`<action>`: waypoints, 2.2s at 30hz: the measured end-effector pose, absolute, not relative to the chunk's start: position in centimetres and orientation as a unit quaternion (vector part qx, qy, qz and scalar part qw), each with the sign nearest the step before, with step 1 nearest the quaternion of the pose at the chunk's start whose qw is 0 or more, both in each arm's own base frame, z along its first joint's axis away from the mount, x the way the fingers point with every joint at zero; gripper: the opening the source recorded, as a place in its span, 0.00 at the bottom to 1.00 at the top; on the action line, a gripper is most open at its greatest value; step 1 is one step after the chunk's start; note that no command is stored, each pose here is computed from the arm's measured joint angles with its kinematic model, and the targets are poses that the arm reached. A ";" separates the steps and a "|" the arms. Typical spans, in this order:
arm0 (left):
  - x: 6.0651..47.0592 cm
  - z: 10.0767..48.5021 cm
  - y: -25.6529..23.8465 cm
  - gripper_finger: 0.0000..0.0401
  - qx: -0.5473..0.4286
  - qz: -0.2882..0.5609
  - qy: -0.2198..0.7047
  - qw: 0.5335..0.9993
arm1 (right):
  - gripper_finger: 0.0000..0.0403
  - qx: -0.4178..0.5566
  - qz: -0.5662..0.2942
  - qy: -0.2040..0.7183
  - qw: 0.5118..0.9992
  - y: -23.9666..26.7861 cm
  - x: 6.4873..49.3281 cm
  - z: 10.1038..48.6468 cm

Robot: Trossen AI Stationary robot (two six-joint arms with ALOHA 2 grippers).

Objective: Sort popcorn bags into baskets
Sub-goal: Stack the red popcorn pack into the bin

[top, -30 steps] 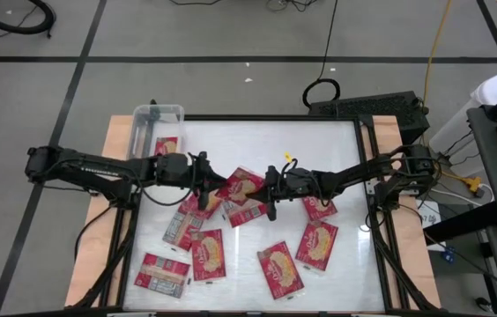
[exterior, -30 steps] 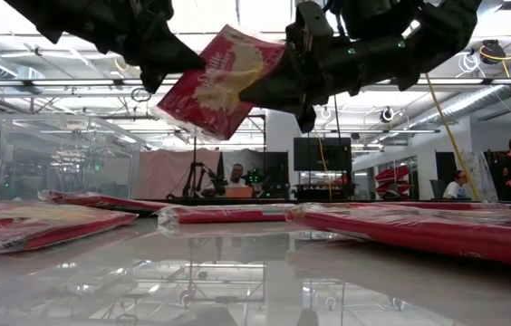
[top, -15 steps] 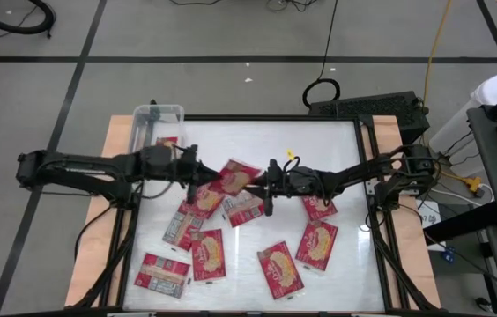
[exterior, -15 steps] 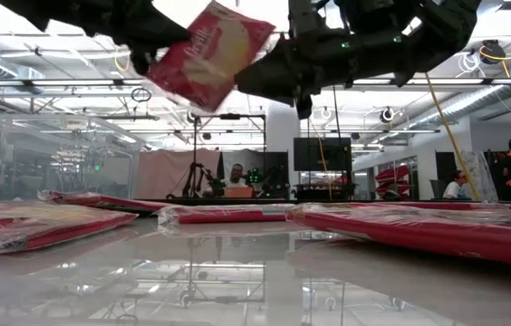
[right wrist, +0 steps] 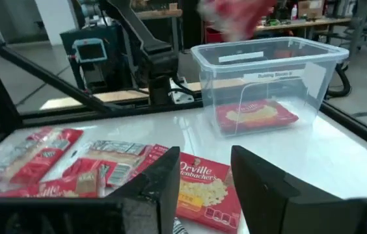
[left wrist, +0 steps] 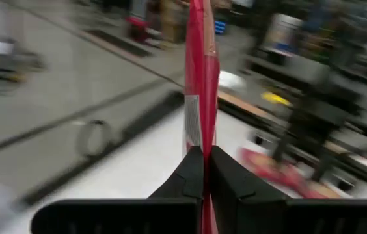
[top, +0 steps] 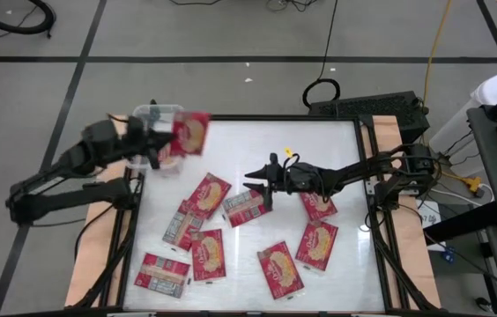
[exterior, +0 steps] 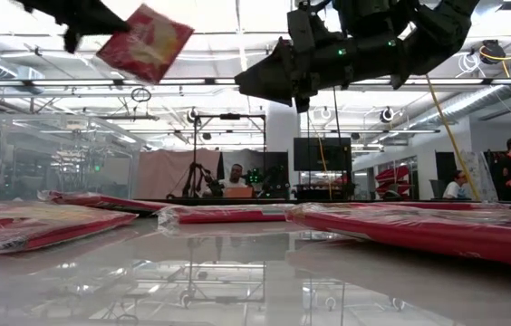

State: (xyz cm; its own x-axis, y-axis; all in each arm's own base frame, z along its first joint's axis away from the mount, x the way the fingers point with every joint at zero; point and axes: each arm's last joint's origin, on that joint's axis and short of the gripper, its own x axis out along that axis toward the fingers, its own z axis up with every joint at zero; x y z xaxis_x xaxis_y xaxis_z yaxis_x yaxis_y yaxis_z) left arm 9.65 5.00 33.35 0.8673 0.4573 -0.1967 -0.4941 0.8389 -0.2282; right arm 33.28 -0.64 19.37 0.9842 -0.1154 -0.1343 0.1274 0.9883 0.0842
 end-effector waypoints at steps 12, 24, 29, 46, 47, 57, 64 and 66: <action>7.2 32.6 7.4 0.03 -0.108 0.417 0.148 0.890 | 0.32 0.023 -0.064 0.067 0.995 -1.0 33.3 19.3; 6.0 31.4 7.9 0.03 -0.157 0.472 0.188 0.847 | 0.32 0.015 -0.064 0.067 0.996 -1.0 33.3 19.3; 5.9 30.7 8.3 0.03 -0.172 0.491 0.220 0.825 | 0.32 0.017 -0.064 0.067 0.996 -1.0 33.3 19.3; 7.9 24.5 10.8 0.07 -0.242 0.504 0.263 0.786 | 0.32 0.030 -0.064 0.067 0.995 -1.0 33.2 19.3; 7.9 24.4 10.8 0.07 -0.245 0.504 0.261 0.786 | 0.32 0.030 -0.064 0.067 0.995 -0.9 33.2 19.3; 7.8 23.6 10.7 0.07 -0.275 0.510 0.263 0.771 | 0.32 0.029 -0.064 0.067 0.995 -1.0 33.2 19.3; 7.8 23.5 10.7 0.08 -0.274 0.510 0.262 0.772 | 0.32 0.028 -0.064 0.067 0.995 -1.0 33.2 19.3; 7.9 23.0 10.8 0.08 -0.274 0.510 0.261 0.772 | 0.32 0.028 -0.064 0.067 0.995 -1.0 33.3 19.3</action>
State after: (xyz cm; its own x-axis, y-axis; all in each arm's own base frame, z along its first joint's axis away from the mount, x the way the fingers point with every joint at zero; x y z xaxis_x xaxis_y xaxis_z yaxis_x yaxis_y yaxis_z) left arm 7.87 10.79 23.04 0.3427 0.6457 -0.6824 -0.9313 0.3292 -0.1561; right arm 33.25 -0.95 19.29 0.9827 -0.1235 -0.1377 0.1312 0.9902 0.0481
